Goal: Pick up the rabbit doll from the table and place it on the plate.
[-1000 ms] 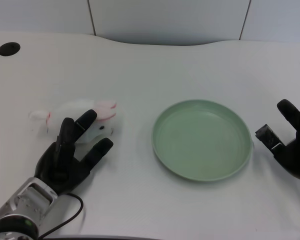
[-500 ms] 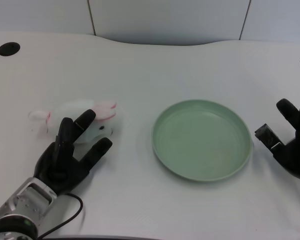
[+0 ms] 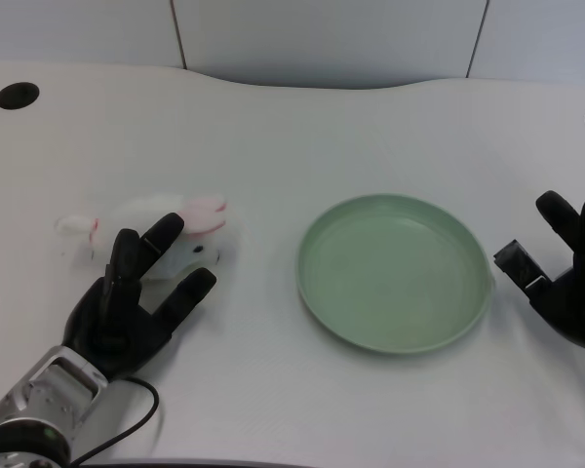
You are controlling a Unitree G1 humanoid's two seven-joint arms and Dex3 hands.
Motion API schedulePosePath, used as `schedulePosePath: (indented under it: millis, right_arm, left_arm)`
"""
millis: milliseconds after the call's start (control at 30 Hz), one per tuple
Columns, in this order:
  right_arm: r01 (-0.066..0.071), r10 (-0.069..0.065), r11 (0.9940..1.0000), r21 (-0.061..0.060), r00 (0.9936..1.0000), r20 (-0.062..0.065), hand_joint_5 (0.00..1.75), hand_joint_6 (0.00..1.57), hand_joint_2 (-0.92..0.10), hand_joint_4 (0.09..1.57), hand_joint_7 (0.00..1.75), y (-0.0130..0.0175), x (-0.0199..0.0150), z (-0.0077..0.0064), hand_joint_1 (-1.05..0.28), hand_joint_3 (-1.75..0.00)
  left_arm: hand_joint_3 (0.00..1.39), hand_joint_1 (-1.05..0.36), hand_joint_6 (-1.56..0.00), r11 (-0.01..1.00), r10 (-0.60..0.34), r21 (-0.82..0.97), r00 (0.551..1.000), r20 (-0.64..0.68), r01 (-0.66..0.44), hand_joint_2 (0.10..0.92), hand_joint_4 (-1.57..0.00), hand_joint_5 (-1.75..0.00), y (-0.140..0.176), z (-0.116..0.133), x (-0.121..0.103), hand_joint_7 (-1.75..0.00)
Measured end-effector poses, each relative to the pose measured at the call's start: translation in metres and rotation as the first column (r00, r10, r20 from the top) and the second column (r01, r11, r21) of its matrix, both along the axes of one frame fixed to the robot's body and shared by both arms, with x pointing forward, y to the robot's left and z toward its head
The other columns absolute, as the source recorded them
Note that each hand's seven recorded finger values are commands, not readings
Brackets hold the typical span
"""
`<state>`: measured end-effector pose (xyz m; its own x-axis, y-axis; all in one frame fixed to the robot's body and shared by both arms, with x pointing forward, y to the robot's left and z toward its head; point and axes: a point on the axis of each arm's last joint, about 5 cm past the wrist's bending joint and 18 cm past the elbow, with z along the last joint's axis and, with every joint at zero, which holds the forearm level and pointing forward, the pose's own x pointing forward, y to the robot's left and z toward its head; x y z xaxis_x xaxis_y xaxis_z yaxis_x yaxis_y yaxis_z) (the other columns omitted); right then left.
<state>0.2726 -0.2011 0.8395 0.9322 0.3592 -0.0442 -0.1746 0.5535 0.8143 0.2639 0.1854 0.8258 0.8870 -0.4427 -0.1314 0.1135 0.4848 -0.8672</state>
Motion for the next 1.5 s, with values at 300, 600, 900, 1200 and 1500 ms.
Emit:
schedulePosePath:
  millis: [300,600,900,1200,1500]
  right_arm:
    - [-0.003,0.003,0.99999,0.004,0.99997,-0.007,1.75,0.54,-0.92,0.60,1.73,0.0006,-0.0005,-0.0011,-0.66,-0.28]
    - [-0.001,0.001,1.00000,0.000,0.99999,-0.004,1.75,0.54,-0.92,0.60,1.73,0.0006,-0.0003,-0.0009,-0.67,-0.29]
    - [0.001,-0.001,1.00000,-0.003,1.00000,0.000,1.75,0.55,-0.92,0.60,1.72,0.0005,-0.0003,-0.0009,-0.67,-0.27]
    - [0.000,0.000,1.00000,-0.002,1.00000,0.002,1.75,0.55,-0.92,0.60,1.70,0.0005,-0.0003,-0.0009,-0.66,-0.27]
    - [-0.001,0.001,1.00000,0.000,1.00000,0.001,1.75,0.54,-0.92,0.61,1.74,0.0006,-0.0003,-0.0010,-0.66,-0.28]
  left_arm:
    - [0.37,-0.66,-0.51,1.000,-0.003,-0.002,1.000,0.008,0.003,0.921,-0.31,-1.51,0.0011,0.0002,0.0000,-0.73]
    - [0.36,-0.66,-0.54,1.000,-0.001,-0.002,1.000,0.008,0.002,0.921,-0.33,-1.53,0.0013,0.0003,0.0000,-0.73]
    - [0.38,-0.66,-0.55,1.000,0.001,-0.004,1.000,0.008,-0.001,0.921,-0.33,-1.53,0.0015,0.0002,0.0000,-0.72]
    - [0.38,-0.66,-0.55,1.000,0.005,-0.006,1.000,0.008,-0.005,0.921,-0.33,-1.53,0.0018,0.0002,-0.0001,-0.73]
    - [0.38,-0.67,-0.56,1.000,0.007,-0.009,1.000,0.008,-0.007,0.921,-0.34,-1.54,0.0020,0.0002,-0.0002,-0.72]
